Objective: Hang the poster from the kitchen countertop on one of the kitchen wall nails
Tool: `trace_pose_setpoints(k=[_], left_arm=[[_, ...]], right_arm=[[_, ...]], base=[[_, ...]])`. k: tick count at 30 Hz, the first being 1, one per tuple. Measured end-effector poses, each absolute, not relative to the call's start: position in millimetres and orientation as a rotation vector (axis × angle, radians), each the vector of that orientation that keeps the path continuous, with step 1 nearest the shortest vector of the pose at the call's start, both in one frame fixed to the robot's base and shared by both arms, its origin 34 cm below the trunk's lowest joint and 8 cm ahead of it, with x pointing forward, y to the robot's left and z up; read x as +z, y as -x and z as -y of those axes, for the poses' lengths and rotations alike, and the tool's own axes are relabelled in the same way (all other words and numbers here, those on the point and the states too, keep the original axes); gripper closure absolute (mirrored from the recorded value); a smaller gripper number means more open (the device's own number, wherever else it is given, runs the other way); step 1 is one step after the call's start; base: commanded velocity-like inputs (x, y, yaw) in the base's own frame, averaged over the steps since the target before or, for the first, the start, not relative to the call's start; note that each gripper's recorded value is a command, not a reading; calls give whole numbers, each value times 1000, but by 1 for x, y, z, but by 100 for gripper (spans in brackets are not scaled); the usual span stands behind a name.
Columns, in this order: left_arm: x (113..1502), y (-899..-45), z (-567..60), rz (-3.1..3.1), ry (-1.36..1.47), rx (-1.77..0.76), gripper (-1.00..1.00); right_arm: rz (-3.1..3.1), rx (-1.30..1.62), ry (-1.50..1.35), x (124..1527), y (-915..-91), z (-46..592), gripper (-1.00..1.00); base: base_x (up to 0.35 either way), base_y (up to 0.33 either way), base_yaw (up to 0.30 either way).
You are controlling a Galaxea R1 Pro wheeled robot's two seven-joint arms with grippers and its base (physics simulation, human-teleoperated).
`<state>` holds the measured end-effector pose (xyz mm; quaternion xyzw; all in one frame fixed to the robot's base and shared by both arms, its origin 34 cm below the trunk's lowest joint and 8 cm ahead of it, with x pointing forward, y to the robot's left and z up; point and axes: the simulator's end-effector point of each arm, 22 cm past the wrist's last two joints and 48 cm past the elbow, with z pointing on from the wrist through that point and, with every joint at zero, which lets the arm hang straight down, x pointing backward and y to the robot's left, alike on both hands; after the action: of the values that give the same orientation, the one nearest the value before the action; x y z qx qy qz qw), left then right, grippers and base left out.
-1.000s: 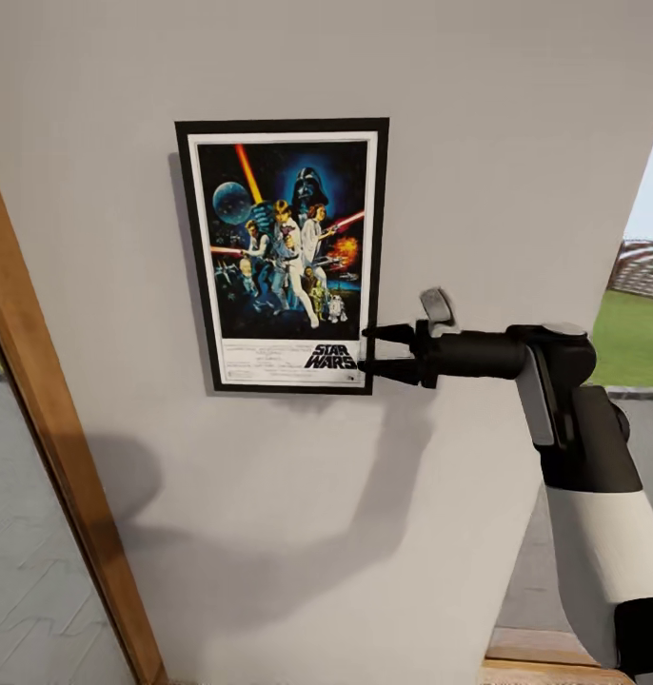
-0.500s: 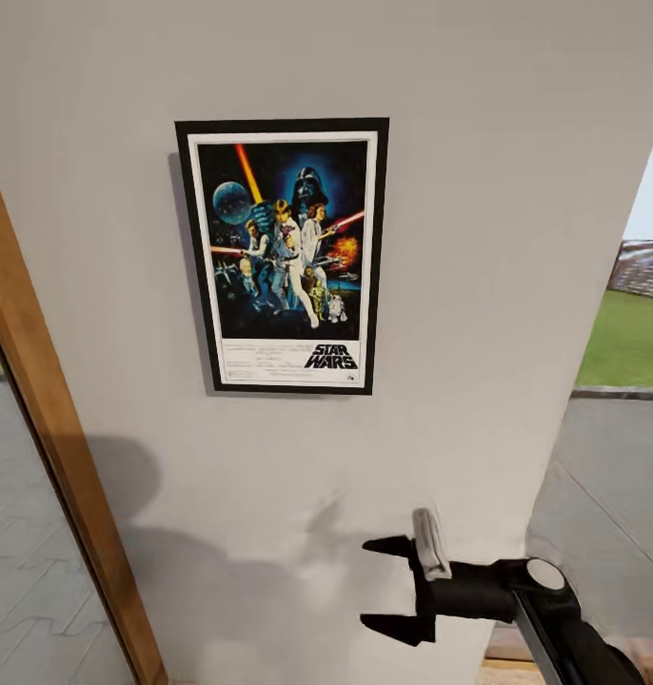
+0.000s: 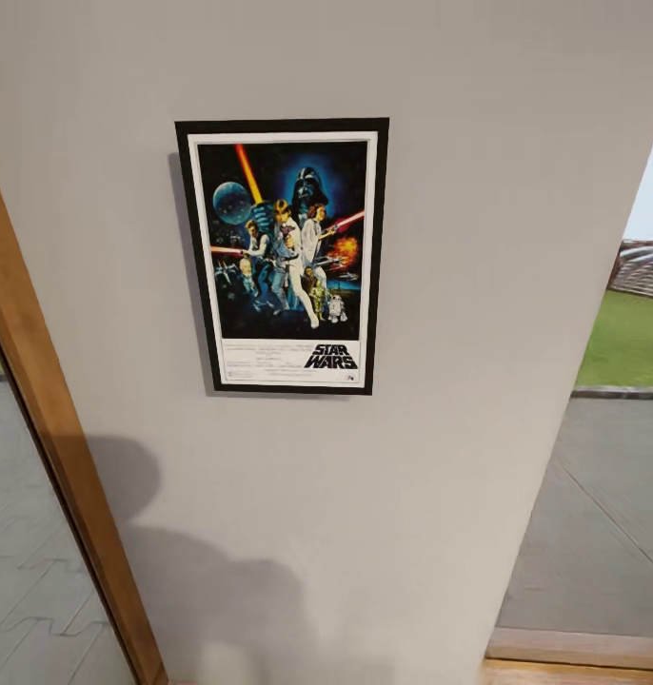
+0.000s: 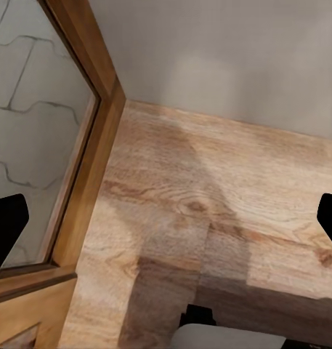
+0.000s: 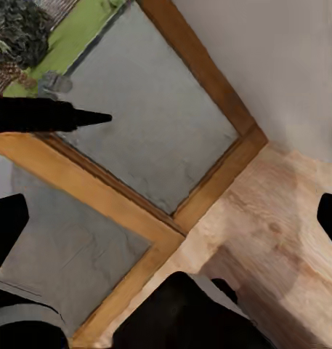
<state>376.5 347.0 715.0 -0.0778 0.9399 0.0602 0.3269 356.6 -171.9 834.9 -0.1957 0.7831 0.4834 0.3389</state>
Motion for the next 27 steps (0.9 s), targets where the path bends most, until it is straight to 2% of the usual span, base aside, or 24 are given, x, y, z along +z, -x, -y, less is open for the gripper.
trace_pose_setpoints(k=[2,3,6,8,9,22,27], left_arm=[[715,-376,-347,-2462,204,158,-100],[715,-376,-346,-2463,202,157,-100],[715,-377,-346,-2462,202,157,-100],[714,-376,-344,-2465,192,154,-100],[710,-370,-341,-2480,187,150,-100],[711,-372,-339,-2474,184,144,-100],[712,-372,-339,-2473,184,144,-100]], right_arm=[[-2125,1234,443,810,-340,180,-100],[-2282,1099,315,767,-325,202,-100],[-2354,1012,253,747,-320,214,-100],[-2533,398,30,692,-340,301,-100],[-2552,257,-23,685,-341,318,-100],[-2549,125,-91,680,-346,316,-100],[-2633,146,-110,662,-309,304,-100]], base=[[0,0,0],[0,0,0],[0,0,0],[0,0,0],[0,0,0],[0,0,0],[0,0,0]])
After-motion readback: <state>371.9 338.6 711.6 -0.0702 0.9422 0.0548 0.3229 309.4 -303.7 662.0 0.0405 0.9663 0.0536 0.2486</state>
